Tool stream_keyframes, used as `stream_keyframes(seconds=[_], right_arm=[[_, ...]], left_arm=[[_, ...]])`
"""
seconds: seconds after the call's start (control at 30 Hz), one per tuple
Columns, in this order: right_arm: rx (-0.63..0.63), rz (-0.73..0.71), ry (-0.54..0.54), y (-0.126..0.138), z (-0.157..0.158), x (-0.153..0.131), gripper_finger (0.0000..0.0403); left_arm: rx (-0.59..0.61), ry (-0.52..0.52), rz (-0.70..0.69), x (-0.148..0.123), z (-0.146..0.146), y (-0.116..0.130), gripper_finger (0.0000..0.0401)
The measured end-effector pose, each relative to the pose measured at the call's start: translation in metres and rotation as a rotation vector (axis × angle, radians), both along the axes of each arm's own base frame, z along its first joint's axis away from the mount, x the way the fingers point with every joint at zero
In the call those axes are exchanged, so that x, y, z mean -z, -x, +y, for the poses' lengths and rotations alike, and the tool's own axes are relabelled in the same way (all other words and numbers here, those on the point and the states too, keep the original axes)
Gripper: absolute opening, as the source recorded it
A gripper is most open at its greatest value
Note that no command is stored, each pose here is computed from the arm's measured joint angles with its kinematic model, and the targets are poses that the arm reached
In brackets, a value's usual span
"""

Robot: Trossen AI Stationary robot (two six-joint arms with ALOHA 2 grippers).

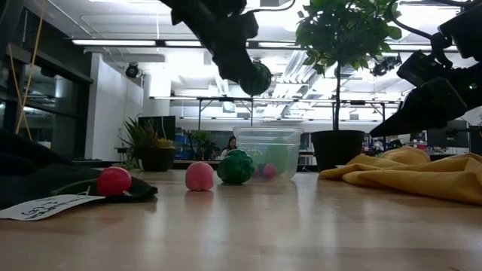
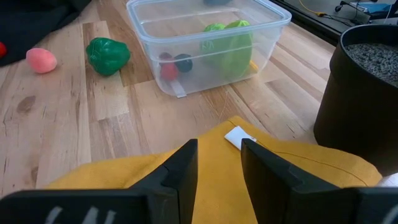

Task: Pick and placing Produce into tupperware
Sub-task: Put the watermelon into the transparent bin

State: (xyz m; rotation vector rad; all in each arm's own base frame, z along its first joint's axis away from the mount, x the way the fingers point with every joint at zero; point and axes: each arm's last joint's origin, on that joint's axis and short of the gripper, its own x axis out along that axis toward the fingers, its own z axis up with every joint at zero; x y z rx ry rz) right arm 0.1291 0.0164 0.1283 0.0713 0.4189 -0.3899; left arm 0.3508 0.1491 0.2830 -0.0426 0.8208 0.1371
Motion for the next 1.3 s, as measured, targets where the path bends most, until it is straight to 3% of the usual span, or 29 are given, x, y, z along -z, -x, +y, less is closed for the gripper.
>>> stream_keyframes(seconds=[0.67, 1.3], right_arm=[[0.0, 0.0, 0.0, 0.0, 0.0, 0.0, 0.0114], [0.0, 0.0, 0.0, 0.0, 0.0, 0.0, 0.0114]], left_arm=[[0.059, 0.039, 0.141, 0.051, -0.01, -0.029, 0.0289], [0.067, 0.0, 0.134, 0.063, -0.006, -0.037, 0.0289]])
